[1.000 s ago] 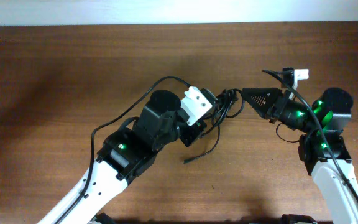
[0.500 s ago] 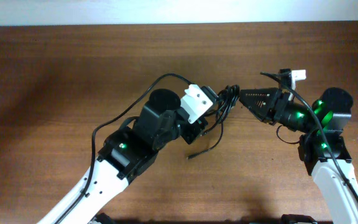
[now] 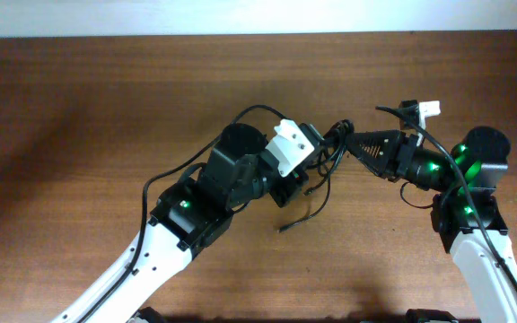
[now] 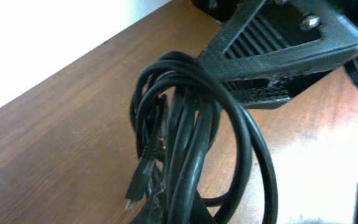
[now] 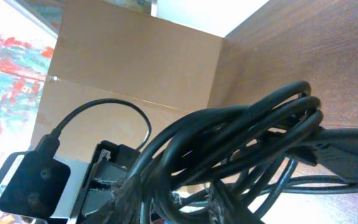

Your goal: Untangle cables

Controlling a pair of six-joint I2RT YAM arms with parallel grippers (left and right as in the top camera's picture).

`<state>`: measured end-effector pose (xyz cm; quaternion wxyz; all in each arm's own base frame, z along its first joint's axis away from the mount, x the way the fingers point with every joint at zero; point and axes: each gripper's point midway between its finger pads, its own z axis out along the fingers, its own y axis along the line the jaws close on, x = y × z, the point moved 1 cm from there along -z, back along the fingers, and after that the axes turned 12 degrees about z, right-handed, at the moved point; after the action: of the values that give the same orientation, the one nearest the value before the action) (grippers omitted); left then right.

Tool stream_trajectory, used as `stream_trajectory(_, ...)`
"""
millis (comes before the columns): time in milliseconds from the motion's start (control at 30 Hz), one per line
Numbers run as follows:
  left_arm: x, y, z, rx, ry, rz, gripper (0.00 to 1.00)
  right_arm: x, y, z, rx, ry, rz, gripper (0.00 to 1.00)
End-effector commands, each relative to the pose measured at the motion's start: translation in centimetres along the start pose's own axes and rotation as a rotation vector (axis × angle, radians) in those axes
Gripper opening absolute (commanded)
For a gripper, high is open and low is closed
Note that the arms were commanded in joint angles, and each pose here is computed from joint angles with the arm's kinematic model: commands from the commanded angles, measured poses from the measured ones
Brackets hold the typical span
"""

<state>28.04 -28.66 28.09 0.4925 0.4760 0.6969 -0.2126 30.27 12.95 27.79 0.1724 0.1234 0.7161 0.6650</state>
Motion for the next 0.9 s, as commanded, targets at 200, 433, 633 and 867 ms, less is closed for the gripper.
stream_trajectory(200,-0.7,-3.0,2.0,0.140,-0.037,-0.002,0.00,0.1,0.6,-0.1,-0.008,0.005,-0.030,0.30)
stream_trajectory(433,-0.9,-2.4,2.1,0.106,-0.046,0.004,0.00,0.2,0.6,-0.1,-0.010,0.015,-0.031,0.19)
stream_trajectory(633,-0.1,-0.6,2.2,-0.009,0.000,-0.007,0.00,0.2,0.6,-0.1,-0.010,0.016,-0.031,0.14)
stream_trajectory(867,1.6,2.1,1.9,-0.183,0.084,-0.072,0.00,0.6,1.0,-0.1,-0.026,0.042,-0.057,0.09)
